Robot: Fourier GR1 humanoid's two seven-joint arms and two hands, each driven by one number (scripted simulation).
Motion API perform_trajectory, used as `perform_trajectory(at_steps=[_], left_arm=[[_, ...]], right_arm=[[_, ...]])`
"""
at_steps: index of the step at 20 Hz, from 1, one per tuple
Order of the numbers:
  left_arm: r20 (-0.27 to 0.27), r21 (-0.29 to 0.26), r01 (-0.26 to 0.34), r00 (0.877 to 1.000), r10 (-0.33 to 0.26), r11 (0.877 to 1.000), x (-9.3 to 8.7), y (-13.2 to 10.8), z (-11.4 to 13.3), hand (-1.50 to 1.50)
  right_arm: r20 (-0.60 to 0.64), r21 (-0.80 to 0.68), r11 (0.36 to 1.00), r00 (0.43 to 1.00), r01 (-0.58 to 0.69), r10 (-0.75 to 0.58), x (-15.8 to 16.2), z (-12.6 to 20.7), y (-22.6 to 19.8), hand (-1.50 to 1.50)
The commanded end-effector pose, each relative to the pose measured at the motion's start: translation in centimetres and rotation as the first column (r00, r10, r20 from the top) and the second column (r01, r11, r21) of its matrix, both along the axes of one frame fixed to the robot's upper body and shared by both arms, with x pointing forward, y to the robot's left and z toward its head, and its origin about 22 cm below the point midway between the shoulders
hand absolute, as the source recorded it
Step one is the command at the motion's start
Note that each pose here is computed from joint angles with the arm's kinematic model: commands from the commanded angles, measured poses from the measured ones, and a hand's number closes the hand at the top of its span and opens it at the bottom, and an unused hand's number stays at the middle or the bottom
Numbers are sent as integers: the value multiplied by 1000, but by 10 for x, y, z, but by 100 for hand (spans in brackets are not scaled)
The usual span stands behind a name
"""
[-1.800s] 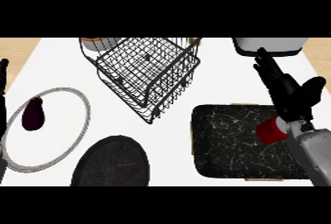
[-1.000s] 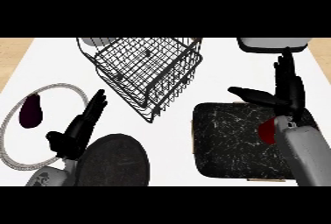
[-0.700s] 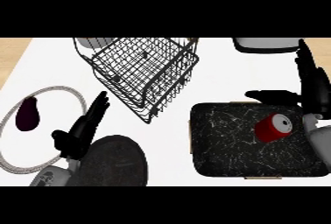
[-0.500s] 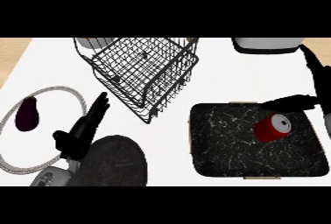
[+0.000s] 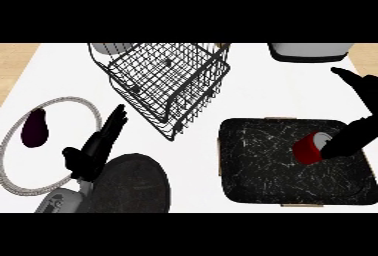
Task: Pick the can from the tray and place it in the tiered basket
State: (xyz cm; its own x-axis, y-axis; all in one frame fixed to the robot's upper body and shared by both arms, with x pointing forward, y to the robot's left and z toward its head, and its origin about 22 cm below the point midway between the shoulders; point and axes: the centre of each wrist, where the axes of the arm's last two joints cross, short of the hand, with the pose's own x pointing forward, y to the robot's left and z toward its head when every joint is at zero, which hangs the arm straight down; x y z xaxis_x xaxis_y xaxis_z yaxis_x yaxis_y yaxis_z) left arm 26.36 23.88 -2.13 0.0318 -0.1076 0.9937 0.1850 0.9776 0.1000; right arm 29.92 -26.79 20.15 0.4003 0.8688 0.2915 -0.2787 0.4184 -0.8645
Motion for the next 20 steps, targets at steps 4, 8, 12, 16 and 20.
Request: perform_trajectory(at_steps=[4, 8, 12, 16, 20], left_arm=[[17, -2, 10, 1000, -10, 1000, -2, -3, -1, 0], [7, -5, 21, 1000, -21, 1000, -3, -1, -1, 0], [-10, -7, 13, 1000, -13, 1000, 5, 0, 2, 0], [3, -15, 14, 1000, -14, 1000, 16, -8, 4, 0], [-2, -12, 10, 1000, -10, 1000, -4, -10, 4, 0]], right_arm=[[-115, -81, 995, 991, 63, -72, -20, 29, 25, -150], [-13, -100, 983, 988, 154, -156, -17, 16, 21, -150], [-103, -225, 960, 975, 168, -195, -19, -3, 23, -150], [-159, -201, 960, 961, 194, -227, -14, -27, 20, -150], [-170, -147, 961, 951, 234, -257, -7, -55, 2, -150]])
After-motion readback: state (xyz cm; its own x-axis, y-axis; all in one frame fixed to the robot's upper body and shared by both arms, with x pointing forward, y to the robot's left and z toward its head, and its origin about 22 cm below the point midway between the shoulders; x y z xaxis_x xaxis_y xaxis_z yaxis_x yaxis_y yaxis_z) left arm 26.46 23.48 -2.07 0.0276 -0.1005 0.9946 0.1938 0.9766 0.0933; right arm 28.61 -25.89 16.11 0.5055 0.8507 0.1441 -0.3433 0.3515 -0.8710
